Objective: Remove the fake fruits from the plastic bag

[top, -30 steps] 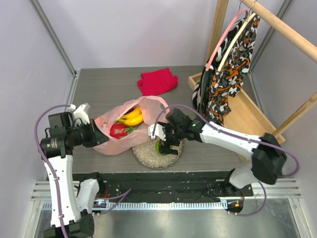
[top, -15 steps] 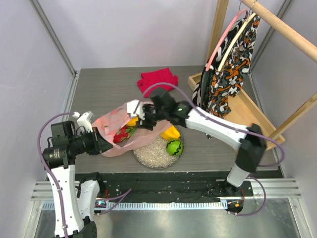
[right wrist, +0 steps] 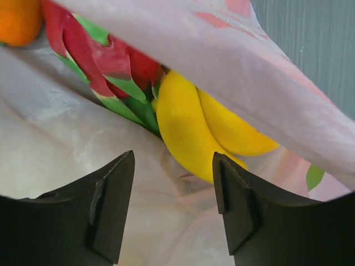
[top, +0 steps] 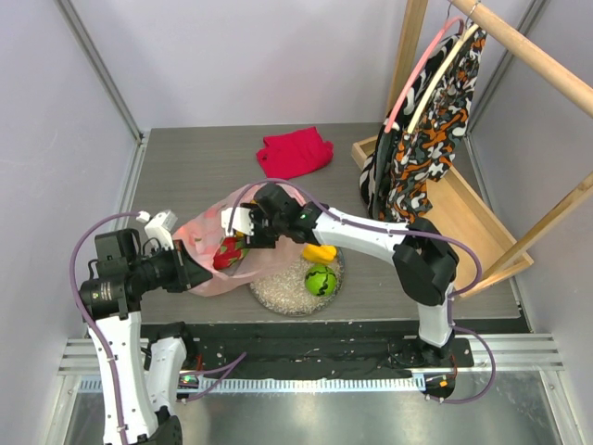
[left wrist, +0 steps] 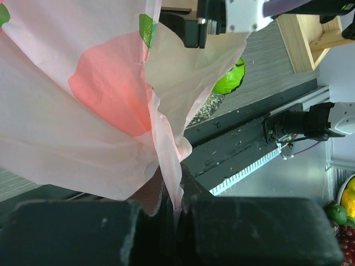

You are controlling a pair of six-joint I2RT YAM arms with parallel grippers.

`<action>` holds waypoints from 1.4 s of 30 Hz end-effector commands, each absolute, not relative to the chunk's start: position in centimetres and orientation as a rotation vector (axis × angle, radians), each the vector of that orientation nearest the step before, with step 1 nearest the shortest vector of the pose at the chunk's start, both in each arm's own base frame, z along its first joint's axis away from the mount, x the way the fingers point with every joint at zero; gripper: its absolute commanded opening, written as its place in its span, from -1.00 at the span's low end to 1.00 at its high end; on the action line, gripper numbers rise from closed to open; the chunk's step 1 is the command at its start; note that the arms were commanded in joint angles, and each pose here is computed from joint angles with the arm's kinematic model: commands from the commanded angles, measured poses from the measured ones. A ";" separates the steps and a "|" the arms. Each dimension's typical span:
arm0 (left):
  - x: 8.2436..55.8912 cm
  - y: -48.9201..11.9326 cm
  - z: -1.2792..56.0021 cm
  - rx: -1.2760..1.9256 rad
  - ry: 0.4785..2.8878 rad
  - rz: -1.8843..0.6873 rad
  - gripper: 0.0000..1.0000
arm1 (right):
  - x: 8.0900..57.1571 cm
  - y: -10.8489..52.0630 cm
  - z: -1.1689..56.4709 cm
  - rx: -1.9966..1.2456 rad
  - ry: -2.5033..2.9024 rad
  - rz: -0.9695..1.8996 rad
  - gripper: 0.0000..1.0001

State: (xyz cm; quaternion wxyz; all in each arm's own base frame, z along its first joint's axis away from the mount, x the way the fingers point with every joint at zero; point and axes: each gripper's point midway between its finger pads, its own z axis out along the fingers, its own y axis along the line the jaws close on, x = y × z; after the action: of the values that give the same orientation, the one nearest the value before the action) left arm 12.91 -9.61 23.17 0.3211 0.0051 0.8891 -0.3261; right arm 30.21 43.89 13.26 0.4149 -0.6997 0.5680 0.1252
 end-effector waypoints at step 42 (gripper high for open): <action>29.0 1.2 28.6 -0.232 2.157 -0.253 -1.00 | 23.2 35.2 39.3 -1.476 1.302 0.531 -0.60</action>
State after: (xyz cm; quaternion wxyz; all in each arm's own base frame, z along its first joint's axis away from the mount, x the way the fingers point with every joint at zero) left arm 26.67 -1.08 25.06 0.3921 -0.0905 0.9018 -0.1579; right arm 21.91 40.42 34.71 0.4818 -0.6437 0.5335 0.2623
